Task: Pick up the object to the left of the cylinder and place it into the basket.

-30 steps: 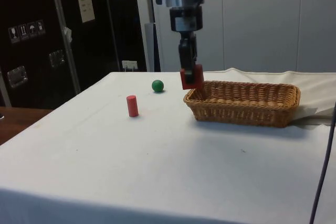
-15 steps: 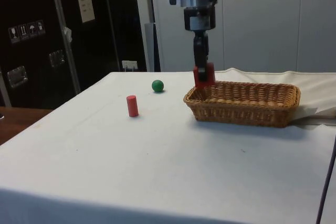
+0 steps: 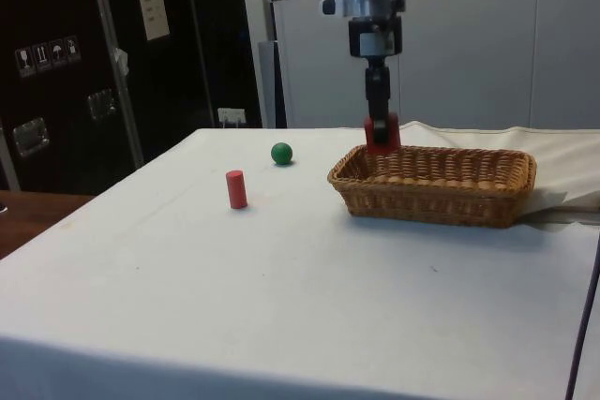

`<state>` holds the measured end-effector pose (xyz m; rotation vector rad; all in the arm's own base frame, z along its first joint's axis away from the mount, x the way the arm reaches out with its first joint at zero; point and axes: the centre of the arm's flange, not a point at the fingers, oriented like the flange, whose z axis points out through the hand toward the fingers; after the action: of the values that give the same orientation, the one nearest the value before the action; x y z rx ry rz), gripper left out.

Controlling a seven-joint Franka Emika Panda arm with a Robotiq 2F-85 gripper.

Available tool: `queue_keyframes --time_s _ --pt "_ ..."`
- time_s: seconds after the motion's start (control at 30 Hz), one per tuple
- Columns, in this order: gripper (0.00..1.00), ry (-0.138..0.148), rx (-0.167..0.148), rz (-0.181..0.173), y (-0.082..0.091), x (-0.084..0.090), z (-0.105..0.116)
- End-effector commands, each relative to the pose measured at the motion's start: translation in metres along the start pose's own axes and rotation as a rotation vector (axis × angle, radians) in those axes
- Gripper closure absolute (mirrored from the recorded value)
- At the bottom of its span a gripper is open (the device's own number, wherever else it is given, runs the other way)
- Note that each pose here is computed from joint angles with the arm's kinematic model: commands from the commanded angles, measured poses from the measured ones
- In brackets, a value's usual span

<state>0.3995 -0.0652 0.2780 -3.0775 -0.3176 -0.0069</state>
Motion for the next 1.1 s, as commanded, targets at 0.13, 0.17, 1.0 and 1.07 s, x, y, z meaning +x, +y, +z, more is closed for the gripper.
queue_keyframes --time_s 0.13,0.17,1.0,1.07 --pt "1.00 0.010 0.003 -0.016 0.006 -0.007 0.005" --pt "1.00 0.025 -0.006 -0.023 0.009 -0.011 0.007" --pt "1.00 0.091 -0.059 -0.103 0.033 -0.045 0.043" --pt "1.00 0.077 -0.062 -0.101 0.034 -0.044 0.045"
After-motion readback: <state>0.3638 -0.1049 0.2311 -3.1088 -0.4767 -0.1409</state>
